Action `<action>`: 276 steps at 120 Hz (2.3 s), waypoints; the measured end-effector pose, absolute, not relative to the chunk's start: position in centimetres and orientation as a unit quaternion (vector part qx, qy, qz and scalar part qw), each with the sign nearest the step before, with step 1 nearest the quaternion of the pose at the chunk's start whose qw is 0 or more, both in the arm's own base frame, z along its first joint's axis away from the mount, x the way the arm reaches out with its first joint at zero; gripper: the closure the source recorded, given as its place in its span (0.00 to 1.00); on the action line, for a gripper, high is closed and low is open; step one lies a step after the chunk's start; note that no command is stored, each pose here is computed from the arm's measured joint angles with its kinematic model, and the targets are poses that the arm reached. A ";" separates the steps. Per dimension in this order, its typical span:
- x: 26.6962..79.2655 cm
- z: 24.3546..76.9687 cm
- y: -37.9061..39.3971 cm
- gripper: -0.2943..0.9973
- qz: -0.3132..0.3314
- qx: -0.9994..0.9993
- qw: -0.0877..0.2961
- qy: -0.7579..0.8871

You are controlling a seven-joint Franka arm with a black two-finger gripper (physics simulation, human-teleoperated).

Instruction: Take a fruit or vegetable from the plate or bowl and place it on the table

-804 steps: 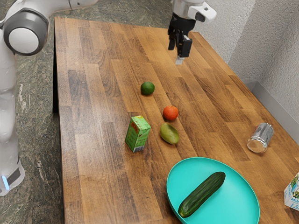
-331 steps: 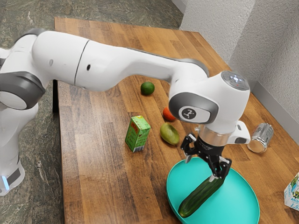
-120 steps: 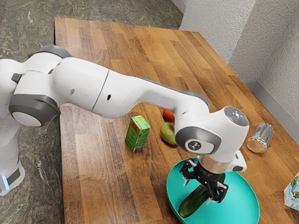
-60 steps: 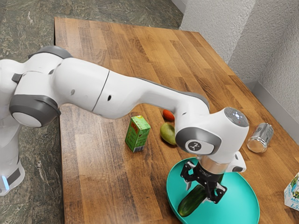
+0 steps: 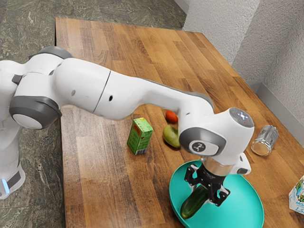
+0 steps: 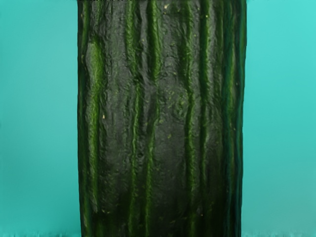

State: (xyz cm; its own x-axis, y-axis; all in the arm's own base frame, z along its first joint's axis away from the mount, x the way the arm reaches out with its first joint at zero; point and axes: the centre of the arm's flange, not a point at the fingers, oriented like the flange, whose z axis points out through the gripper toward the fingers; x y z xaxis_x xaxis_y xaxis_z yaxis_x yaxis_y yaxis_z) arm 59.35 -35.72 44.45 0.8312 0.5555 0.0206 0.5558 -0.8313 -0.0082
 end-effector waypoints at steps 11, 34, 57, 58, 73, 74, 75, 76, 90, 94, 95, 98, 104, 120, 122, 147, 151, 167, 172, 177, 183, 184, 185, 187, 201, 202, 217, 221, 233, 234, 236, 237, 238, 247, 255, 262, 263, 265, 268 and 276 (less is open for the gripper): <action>59.4 45.8 -35.5 0.57 -0.009 -0.957 0.010 -0.291; 59.7 49.9 -34.1 0.57 -0.021 -0.954 0.023 -0.298; 60.0 54.8 -30.9 0.56 -0.045 -0.946 0.047 -0.318; 60.1 55.1 -30.7 0.56 -0.046 -0.945 0.048 -0.320; 60.7 58.6 -25.6 0.55 -0.063 -0.927 0.066 -0.364; 60.8 58.7 -25.3 0.55 -0.063 -0.926 0.067 -0.366; 60.8 58.9 -25.0 0.55 -0.064 -0.925 0.068 -0.369; 60.8 59.0 -24.6 0.55 -0.065 -0.923 0.069 -0.372; 61.3 60.9 -19.7 0.55 -0.071 -0.903 0.083 -0.414; 61.4 61.2 -18.4 0.55 -0.071 -0.898 0.086 -0.425; 61.4 61.3 -18.1 0.55 -0.071 -0.897 0.087 -0.428; 61.5 61.4 -17.4 0.55 -0.070 -0.894 0.090 -0.433; 61.6 61.6 -16.0 0.55 -0.068 -0.888 0.097 -0.444; 62.0 62.2 -10.9 0.56 -0.061 -0.868 0.106 -0.481; 62.0 62.4 -10.1 0.56 -0.061 -0.865 0.107 -0.487; 61.7 64.4 -1.9 0.56 -0.069 -0.828 0.114 -0.545; 61.8 64.5 -1.2 0.56 -0.072 -0.826 0.113 -0.548; 62.6 64.8 1.2 0.56 -0.097 -0.820 0.102 -0.555; 63.0 64.6 2.1 0.56 -0.102 -0.819 0.096 -0.557; 63.8 63.7 3.1 0.56 -0.103 -0.820 0.088 -0.556; 64.7 62.6 4.1 0.56 -0.103 -0.822 0.079 -0.555; 64.9 62.5 4.2 0.56 -0.103 -0.822 0.077 -0.554; 65.0 62.3 4.4 0.56 -0.102 -0.823 0.076 -0.554; 65.3 61.9 4.7 0.56 -0.102 -0.824 0.073 -0.553; 67.1 59.4 6.5 0.56 -0.103 -0.828 0.056 -0.548; 67.2 59.3 6.6 0.56 -0.104 -0.828 0.055 -0.548; 69.0 56.1 8.4 0.56 -0.100 -0.833 0.038 -0.542; 69.4 55.2 8.9 0.56 -0.099 -0.834 0.036 -0.542; 70.4 52.9 9.8 0.56 -0.097 -0.835 0.034 -0.541; 70.4 52.8 9.8 0.56 -0.097 -0.835 0.033 -0.540; 70.6 52.6 9.8 0.56 -0.097 -0.836 0.033 -0.540; 70.6 52.4 9.9 0.56 -0.097 -0.836 0.033 -0.539; 70.7 52.3 9.9 0.56 -0.097 -0.836 0.033 -0.539; 71.2 51.1 10.2 0.56 -0.097 -0.837 0.028 -0.537; 71.6 50.5 10.2 0.56 -0.099 -0.839 0.024 -0.534; 71.7 50.3 10.2 0.56 -0.101 -0.841 0.021 -0.531; 71.8 50.2 10.2 0.56 -0.101 -0.841 0.021 -0.530; 71.8 50.1 10.2 0.56 -0.102 -0.842 0.020 -0.529; 71.9 50.0 10.1 0.55 -0.102 -0.843 0.019 -0.528; 72.0 49.8 10.1 0.48 -0.102 -0.844 0.016 -0.526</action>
State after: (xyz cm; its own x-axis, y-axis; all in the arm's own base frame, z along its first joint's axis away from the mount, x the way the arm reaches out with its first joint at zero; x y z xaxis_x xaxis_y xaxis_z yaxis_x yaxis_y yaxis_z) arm 72.03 10.12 49.78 0.4265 0.8842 0.1903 0.8910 -0.4470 0.0800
